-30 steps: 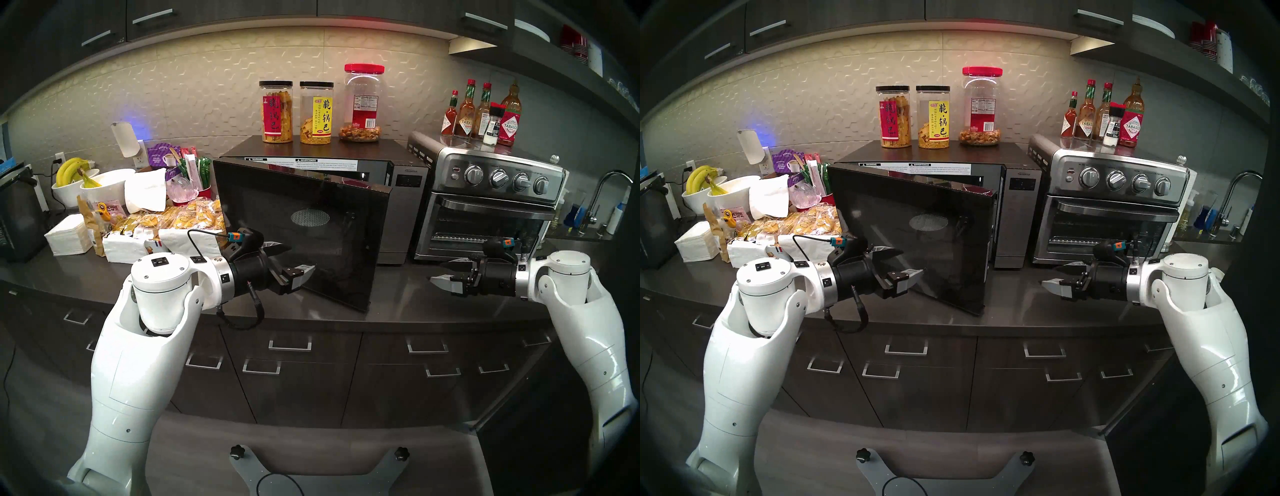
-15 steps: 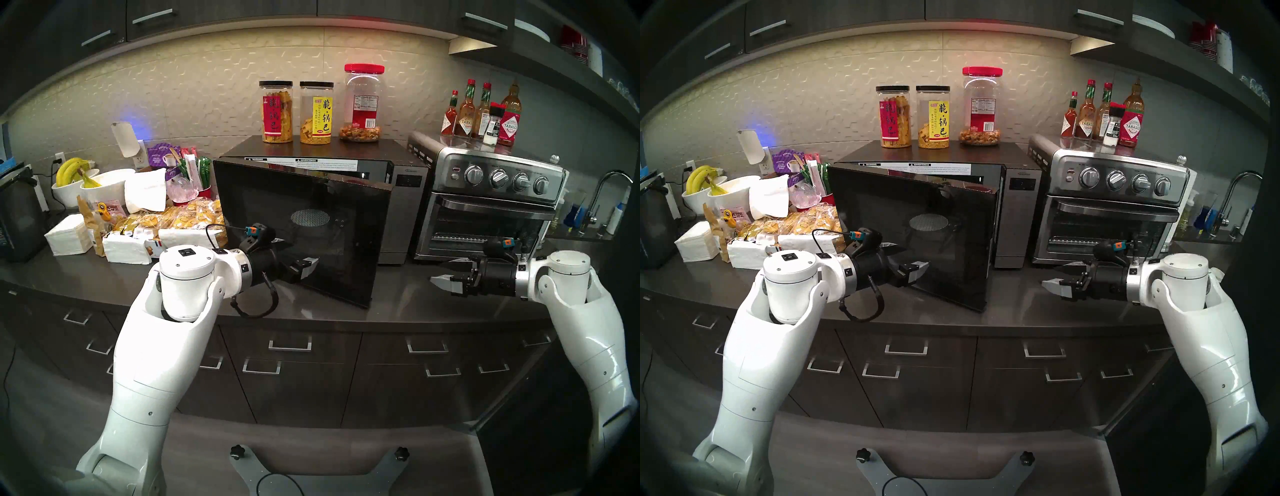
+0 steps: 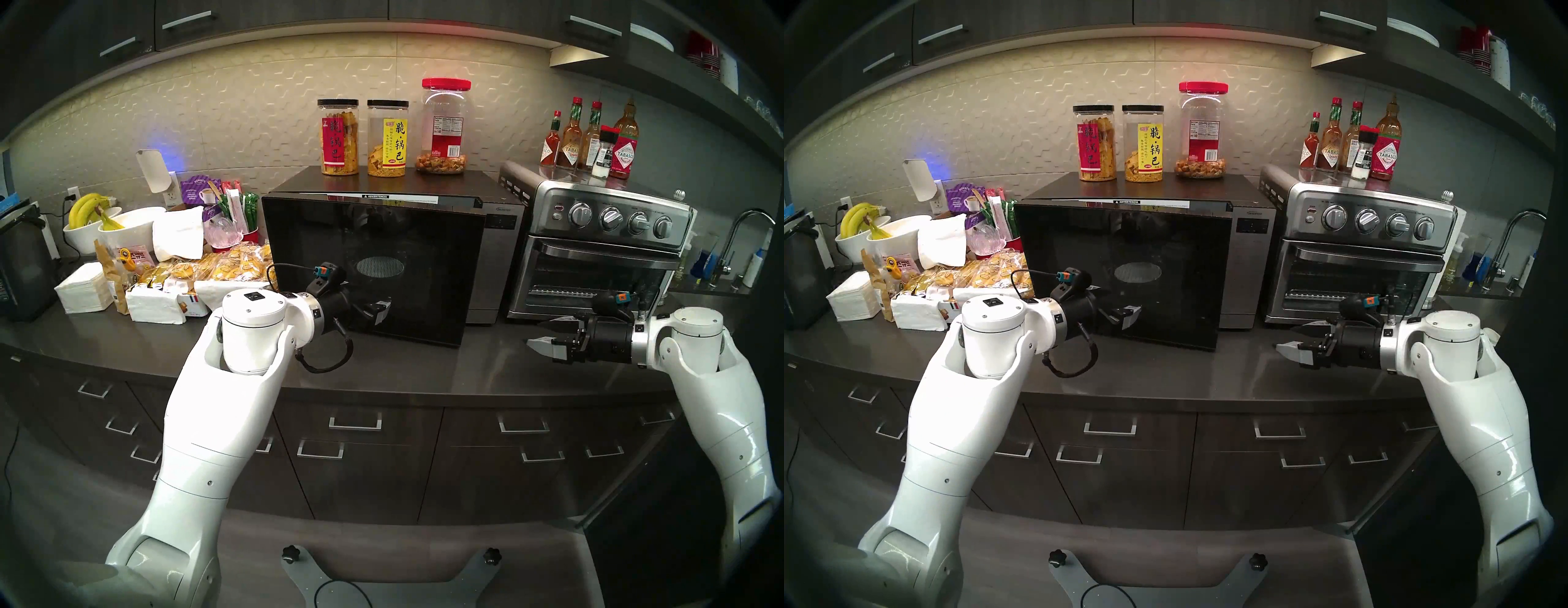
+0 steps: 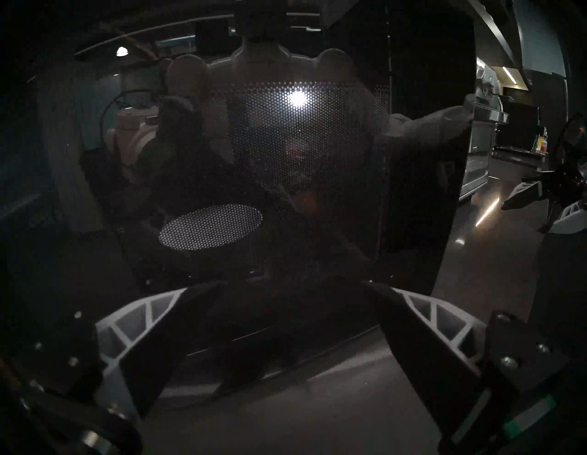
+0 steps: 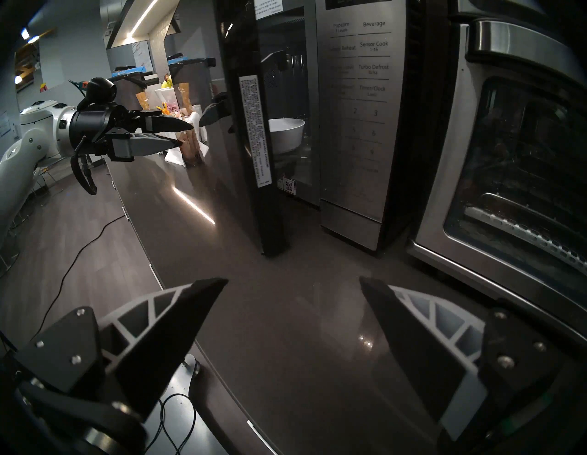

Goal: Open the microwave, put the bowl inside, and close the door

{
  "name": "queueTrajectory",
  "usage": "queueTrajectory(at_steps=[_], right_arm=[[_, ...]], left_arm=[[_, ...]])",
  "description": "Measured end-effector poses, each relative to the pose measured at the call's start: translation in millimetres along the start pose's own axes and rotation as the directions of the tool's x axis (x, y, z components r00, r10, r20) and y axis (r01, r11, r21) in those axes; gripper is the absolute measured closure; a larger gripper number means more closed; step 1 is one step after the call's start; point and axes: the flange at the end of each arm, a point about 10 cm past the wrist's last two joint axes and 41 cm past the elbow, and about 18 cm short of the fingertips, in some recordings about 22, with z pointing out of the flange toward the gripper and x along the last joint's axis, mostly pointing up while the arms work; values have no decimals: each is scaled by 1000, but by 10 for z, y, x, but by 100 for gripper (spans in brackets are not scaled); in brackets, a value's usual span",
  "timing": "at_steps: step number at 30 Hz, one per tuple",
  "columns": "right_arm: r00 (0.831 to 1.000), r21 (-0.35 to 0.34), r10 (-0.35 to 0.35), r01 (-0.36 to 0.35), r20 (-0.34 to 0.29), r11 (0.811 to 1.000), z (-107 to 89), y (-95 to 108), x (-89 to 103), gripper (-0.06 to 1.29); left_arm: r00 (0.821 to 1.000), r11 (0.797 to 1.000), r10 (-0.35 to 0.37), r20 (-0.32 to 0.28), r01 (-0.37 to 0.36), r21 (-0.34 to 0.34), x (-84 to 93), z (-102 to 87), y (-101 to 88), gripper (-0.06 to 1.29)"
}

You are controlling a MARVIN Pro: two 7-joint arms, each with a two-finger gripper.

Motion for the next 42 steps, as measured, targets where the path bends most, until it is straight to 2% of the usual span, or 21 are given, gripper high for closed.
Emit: queueTrajectory(at_steps=[9, 11, 21, 27, 42], right_arm=[[1000, 0, 0, 0, 0, 1000, 0, 0, 0, 2], [1000, 0, 0, 0, 0, 1000, 0, 0, 0, 2], [1000, 0, 0, 0, 0, 1000, 0, 0, 0, 2], [1000, 0, 0, 0, 0, 1000, 0, 0, 0, 2], [1000, 0, 0, 0, 0, 1000, 0, 0, 0, 2]], left_arm=[[1000, 998, 20, 2, -20, 65, 70, 172, -57, 0], [1000, 996, 25, 7, -25, 90, 79, 244, -99, 0], [999, 991, 32, 13, -33, 131, 58, 392, -273, 5], [999, 989, 32, 11, -33, 145, 51, 435, -402, 20], [1000, 992, 24, -7, -23, 121, 51, 459, -504, 24]])
